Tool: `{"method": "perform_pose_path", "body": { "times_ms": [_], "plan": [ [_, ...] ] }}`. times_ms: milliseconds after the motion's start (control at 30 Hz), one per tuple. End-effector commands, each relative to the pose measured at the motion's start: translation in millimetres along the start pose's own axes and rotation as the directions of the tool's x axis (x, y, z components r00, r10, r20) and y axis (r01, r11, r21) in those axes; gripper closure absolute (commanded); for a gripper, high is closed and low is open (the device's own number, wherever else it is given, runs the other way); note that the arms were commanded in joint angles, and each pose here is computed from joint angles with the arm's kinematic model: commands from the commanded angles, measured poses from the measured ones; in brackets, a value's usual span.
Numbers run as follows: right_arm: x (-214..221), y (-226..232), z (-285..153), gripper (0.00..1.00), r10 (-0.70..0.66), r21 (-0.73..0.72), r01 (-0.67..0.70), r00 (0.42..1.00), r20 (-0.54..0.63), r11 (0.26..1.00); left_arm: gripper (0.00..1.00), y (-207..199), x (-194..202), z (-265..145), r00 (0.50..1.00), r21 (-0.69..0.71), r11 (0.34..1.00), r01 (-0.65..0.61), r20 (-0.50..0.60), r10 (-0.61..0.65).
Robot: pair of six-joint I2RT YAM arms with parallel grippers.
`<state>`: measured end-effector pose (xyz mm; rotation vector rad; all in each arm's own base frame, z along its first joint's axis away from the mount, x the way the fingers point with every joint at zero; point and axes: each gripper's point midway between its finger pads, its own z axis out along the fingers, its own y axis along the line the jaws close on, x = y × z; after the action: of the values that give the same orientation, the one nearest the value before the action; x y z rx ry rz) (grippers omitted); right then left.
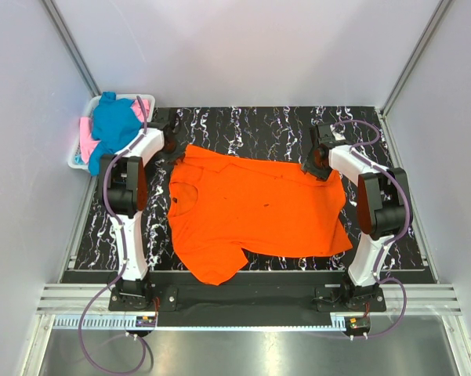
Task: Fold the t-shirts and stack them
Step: Flatten the tshirt out
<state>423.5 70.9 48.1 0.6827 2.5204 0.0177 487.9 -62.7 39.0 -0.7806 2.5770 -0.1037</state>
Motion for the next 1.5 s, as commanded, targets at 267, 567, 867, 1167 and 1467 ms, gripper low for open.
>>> {"method": "perform_pose_path", "body": {
  "times_ms": [267, 567, 867, 1167, 1467],
  "plan": [
    [-5, 9, 1, 0.46, 0.008, -0.034, -0.008, 1.0, 0.001, 0.999, 0.7, -24, -33, 1, 0.997, 0.065, 0.997, -0.032, 0.077, 0.027],
    [-11, 13, -1, 0.46, 0.003, -0.042, -0.003, 1.0, 0.014, 0.999, 0.69, -23, -37, 16, 0.996, 0.04, 0.999, -0.026, 0.083, 0.023],
    [-8, 13, 1, 0.46, 0.017, -0.042, -0.016, 1.0, 0.003, 0.999, 0.86, -20, -27, 23, 0.998, 0.036, 0.999, -0.03, 0.054, 0.028],
    [-1, 11, 6, 0.48, 0.026, -0.032, -0.027, 1.0, -0.015, 0.999, 1.0, -22, -35, 10, 0.996, 0.048, 0.998, -0.043, 0.081, 0.039],
    [-12, 7, 7, 0.48, 0.032, 0.0, -0.032, 0.999, 0.027, 0.999, 1.0, -33, -49, -25, 0.991, 0.103, 0.993, -0.051, 0.131, 0.037]
  ]
}}
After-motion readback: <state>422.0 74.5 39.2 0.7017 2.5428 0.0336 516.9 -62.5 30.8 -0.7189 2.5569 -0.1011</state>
